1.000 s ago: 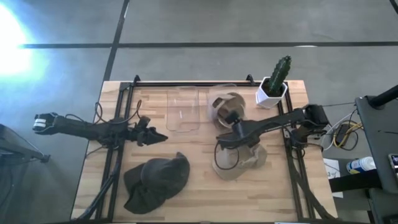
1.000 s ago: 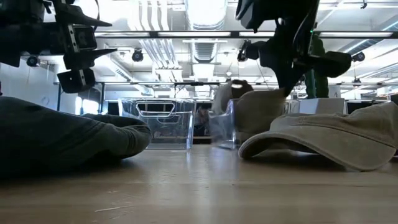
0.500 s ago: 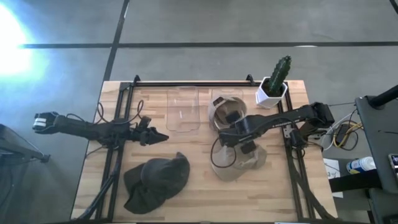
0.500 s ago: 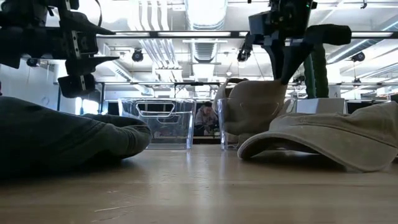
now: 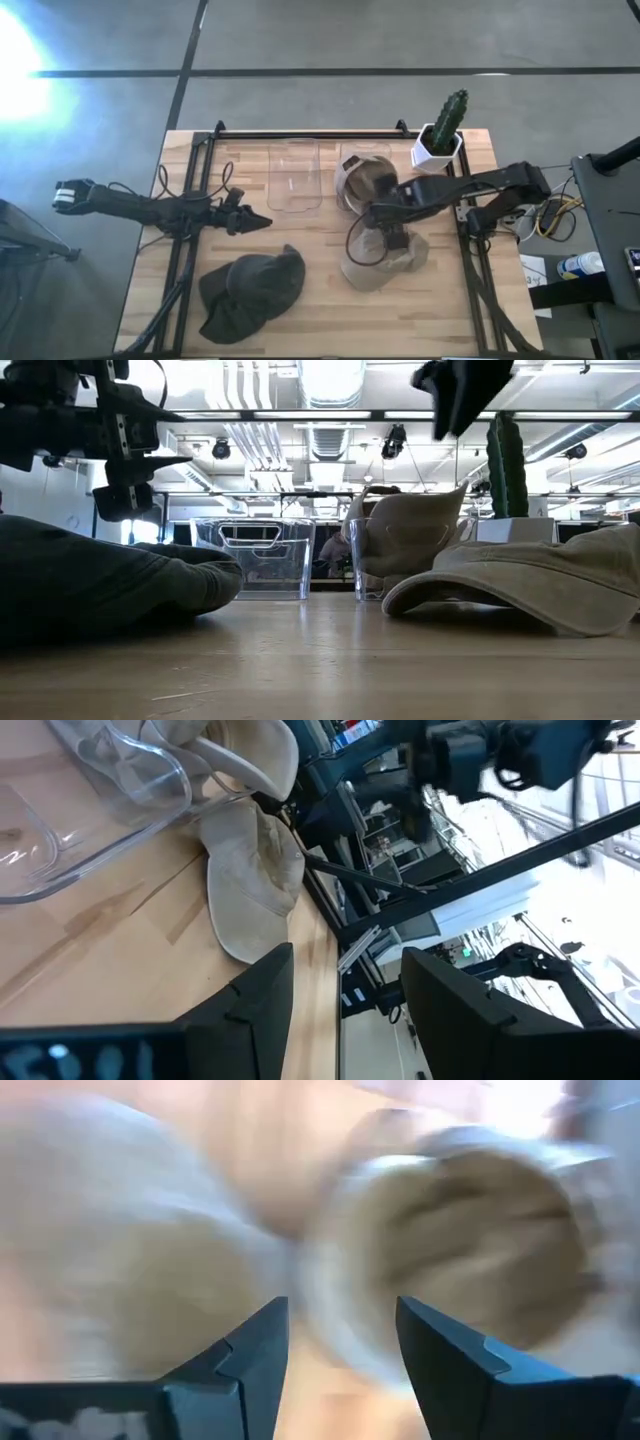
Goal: Pick & Place hat
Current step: Put the brown cap into the right transparent bin
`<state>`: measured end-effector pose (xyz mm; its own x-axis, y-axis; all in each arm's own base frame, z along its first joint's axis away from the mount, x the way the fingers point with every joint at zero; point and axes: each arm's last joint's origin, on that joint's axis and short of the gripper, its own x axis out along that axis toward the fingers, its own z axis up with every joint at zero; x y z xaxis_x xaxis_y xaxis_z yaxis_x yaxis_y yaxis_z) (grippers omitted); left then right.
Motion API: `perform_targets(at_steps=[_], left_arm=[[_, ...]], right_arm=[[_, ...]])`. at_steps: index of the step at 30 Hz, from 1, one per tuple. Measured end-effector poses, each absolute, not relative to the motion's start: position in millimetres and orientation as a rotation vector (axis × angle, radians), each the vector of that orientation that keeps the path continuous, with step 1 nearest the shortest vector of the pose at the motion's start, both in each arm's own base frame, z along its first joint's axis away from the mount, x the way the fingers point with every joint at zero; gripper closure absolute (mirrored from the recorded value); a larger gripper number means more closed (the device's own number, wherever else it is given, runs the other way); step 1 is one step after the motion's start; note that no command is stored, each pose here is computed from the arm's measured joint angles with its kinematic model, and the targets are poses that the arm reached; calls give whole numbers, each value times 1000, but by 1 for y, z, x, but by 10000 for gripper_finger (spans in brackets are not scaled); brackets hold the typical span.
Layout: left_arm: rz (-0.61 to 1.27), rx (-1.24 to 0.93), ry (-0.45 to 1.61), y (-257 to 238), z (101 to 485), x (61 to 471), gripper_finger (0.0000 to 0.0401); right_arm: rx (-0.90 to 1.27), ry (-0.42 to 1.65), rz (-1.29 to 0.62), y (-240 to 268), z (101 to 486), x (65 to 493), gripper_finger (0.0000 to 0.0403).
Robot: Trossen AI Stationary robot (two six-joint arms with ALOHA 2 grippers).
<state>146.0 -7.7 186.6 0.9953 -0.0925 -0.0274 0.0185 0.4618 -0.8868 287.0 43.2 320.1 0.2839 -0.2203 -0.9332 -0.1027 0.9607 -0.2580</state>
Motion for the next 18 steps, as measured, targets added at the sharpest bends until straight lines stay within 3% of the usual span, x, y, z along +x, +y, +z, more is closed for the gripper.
perform_targets(at_steps=[3, 6, 12, 18], left_arm=[[-65, -1090, 81, -8, 186, 147, 220], [-60, -1090, 89, -8, 185, 147, 220], [-49, -1083, 109, -8, 182, 149, 220], [-28, -1095, 127, -8, 179, 151, 220]], right_arm=[[18, 1320, 8, 51, 318, 283, 219], [192, 1406, 40, 62, 303, 281, 220], [225, 1544, 28, 87, 258, 275, 227], [266, 1478, -62, 107, 221, 280, 234]])
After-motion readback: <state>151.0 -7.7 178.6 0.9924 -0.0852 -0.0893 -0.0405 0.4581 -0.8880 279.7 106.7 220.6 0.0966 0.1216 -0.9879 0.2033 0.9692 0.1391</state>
